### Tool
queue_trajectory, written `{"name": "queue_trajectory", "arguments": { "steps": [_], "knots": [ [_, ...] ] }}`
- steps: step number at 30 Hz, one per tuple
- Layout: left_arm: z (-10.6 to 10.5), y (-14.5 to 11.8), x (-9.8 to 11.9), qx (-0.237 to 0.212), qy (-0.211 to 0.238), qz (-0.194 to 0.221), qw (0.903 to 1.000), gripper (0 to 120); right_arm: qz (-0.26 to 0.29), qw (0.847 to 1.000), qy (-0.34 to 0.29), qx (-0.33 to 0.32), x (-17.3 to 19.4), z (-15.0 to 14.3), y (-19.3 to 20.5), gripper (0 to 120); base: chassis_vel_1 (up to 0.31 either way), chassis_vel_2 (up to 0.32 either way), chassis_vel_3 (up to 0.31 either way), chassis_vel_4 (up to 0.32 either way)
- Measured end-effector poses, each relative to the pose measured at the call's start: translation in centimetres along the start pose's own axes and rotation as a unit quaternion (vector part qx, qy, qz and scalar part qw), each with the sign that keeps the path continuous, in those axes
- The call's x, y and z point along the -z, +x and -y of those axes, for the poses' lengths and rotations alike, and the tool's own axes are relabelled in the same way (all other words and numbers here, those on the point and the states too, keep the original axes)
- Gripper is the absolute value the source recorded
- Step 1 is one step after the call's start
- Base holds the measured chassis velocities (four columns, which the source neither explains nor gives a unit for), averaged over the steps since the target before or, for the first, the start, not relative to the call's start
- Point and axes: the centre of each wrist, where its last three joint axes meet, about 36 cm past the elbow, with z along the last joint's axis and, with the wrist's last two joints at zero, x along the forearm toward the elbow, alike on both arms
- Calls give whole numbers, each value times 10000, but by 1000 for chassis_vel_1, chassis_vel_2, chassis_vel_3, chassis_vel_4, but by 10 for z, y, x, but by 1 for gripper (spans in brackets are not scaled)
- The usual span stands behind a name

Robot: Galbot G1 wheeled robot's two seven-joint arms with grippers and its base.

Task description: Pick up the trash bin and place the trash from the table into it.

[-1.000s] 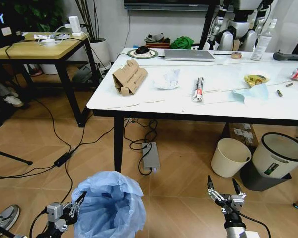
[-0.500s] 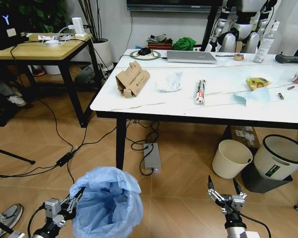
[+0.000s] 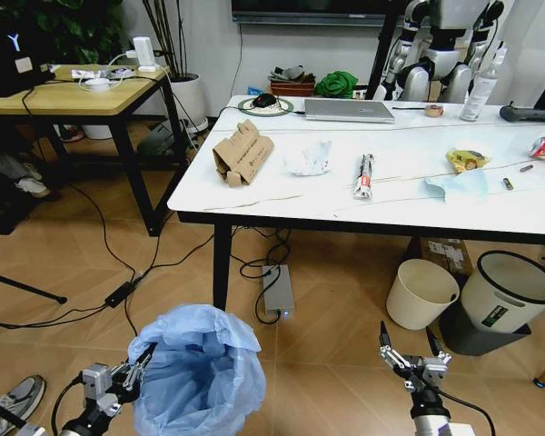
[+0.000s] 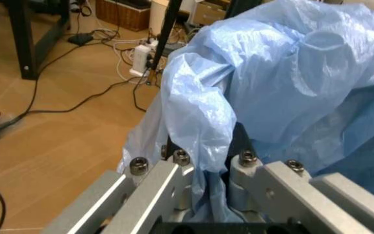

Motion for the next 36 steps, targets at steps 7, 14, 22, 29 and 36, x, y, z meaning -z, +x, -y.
{"name": "queue_trajectory", "arguments": {
  "steps": [7, 14, 22, 29, 36],
  "knots": [
    [4, -1, -4, -1, 118, -3, 9999, 1, -5, 10000, 9, -5, 0, 1, 0, 100, 0, 0, 0, 0],
    [10, 2, -7, 47, 319, -92, 9994, 1, -8, 10000, 39, -8, 0, 2, 4, 100, 0, 0, 0, 0],
    [9, 0, -9, 35, 306, -104, 9995, 1, 35, 9998, 209, -37, 9, 8, 11, 100, 0, 0, 0, 0],
    [4, -7, -11, -38, 176, -183, 9997, 1, 47, 9990, 415, -165, 30, 21, 20, 100, 0, 0, 0, 0],
    [1, -20, -10, -192, 122, -214, 9995, 1, 192, 9967, 741, -254, 56, 35, 30, 100, 0, 0, 0, 0]
  ]
}}
